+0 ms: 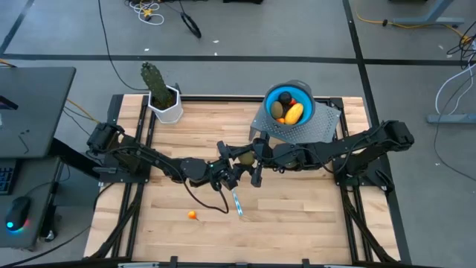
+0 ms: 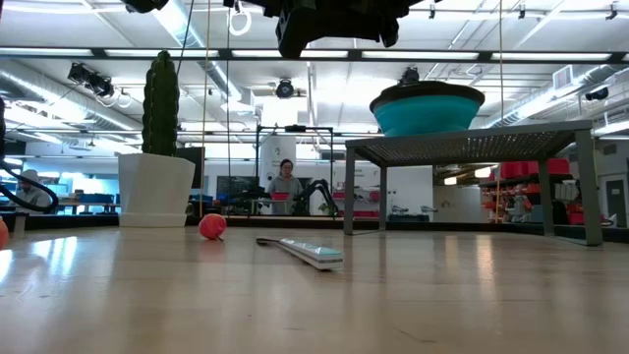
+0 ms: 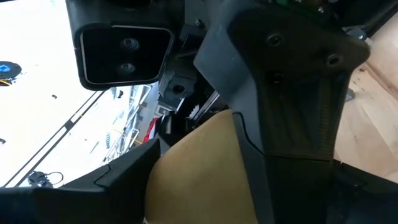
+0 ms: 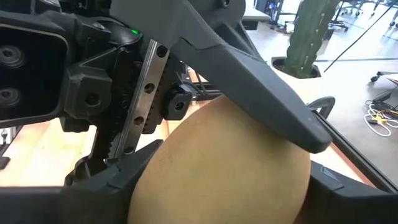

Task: Pick & Place Fruit
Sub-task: Put the brown kiwi in the blue strainer bowl on the shelf, then put the orange peach in the blue strainer bowl on the shelf

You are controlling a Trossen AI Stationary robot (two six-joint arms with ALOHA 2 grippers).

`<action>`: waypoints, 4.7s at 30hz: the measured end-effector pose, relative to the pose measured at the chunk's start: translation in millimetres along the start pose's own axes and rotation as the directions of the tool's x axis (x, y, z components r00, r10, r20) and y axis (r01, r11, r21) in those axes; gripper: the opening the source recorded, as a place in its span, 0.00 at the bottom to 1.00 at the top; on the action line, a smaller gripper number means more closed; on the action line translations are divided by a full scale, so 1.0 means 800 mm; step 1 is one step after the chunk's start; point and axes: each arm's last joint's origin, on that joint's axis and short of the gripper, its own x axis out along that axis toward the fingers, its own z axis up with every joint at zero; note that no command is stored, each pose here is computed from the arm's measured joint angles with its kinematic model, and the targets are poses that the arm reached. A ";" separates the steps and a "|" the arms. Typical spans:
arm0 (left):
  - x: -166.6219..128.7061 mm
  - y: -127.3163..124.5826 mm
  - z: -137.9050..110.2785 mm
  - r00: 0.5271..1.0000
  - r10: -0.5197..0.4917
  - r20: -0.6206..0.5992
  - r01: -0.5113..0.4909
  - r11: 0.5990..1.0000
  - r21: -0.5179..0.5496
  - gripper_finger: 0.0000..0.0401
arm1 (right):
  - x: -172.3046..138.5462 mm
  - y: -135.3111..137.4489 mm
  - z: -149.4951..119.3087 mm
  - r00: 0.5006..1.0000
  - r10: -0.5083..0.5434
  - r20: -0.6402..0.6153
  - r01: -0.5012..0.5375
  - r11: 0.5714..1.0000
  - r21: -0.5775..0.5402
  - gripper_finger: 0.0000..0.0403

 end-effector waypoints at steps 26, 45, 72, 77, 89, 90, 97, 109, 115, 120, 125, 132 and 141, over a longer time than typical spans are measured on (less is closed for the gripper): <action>-0.007 -0.002 0.003 0.994 0.041 -0.104 -0.037 0.999 0.039 0.99 | -0.001 -0.004 -0.007 0.993 -0.106 -0.048 0.103 0.993 -0.058 0.67; -0.025 0.001 0.015 0.963 0.127 -0.240 -0.113 0.991 0.072 0.99 | -0.013 -0.012 -0.006 0.975 -0.202 -0.090 0.193 0.976 -0.106 0.67; -0.029 0.011 -0.008 0.908 0.192 -0.373 -0.255 0.959 -0.126 0.99 | -0.119 -0.085 0.027 0.792 -0.604 -0.085 0.560 0.775 -0.294 0.67; -0.019 0.002 -0.034 0.942 0.150 -0.302 -0.232 0.938 -0.256 0.99 | -0.127 -0.119 0.033 0.746 -0.659 -0.094 0.609 0.733 -0.302 0.67; -0.003 -0.009 -0.093 0.954 0.084 -0.289 -0.210 0.873 -0.440 0.96 | -0.126 -0.199 0.021 0.674 -0.708 -0.211 0.672 0.706 -0.221 0.68; -0.003 -0.009 -0.095 0.953 0.084 -0.291 -0.212 0.870 -0.445 0.96 | -0.127 -0.202 0.020 0.667 -0.711 -0.220 0.681 0.703 -0.206 0.69; -0.001 -0.008 -0.098 0.951 0.086 -0.297 -0.229 0.842 -0.488 0.92 | -0.128 -0.216 0.012 0.710 -0.646 -0.282 0.638 0.759 -0.130 0.76; 0.002 -0.009 -0.118 0.943 0.083 -0.323 -0.251 0.815 -0.522 0.92 | -0.129 -0.219 0.010 0.704 -0.647 -0.293 0.641 0.756 -0.129 0.86; -0.001 -0.014 -0.149 0.938 0.053 -0.341 -0.257 0.768 -0.587 0.92 | -0.132 -0.211 0.013 0.742 -0.610 -0.277 0.611 0.786 -0.093 0.86; -0.017 0.002 -0.168 0.970 0.004 -0.244 -0.182 0.679 -0.712 0.92 | -0.138 -0.189 0.026 0.871 -0.451 -0.197 0.458 0.889 -0.011 0.86; -0.044 0.025 -0.189 0.995 -0.079 -0.062 -0.010 0.536 -0.844 0.92 | -0.137 -0.164 0.036 0.977 -0.178 -0.118 0.186 0.980 0.062 0.86; -0.076 0.025 -0.197 0.928 -0.371 -0.029 0.143 0.428 -0.892 0.92 | -0.104 -0.120 0.023 0.977 0.091 -0.194 -0.082 0.995 0.054 0.86; -0.095 -0.023 -0.182 0.799 -0.599 -0.055 0.264 0.431 -0.863 0.89 | -0.058 -0.070 -0.008 0.941 0.080 -0.329 -0.090 0.996 -0.015 0.86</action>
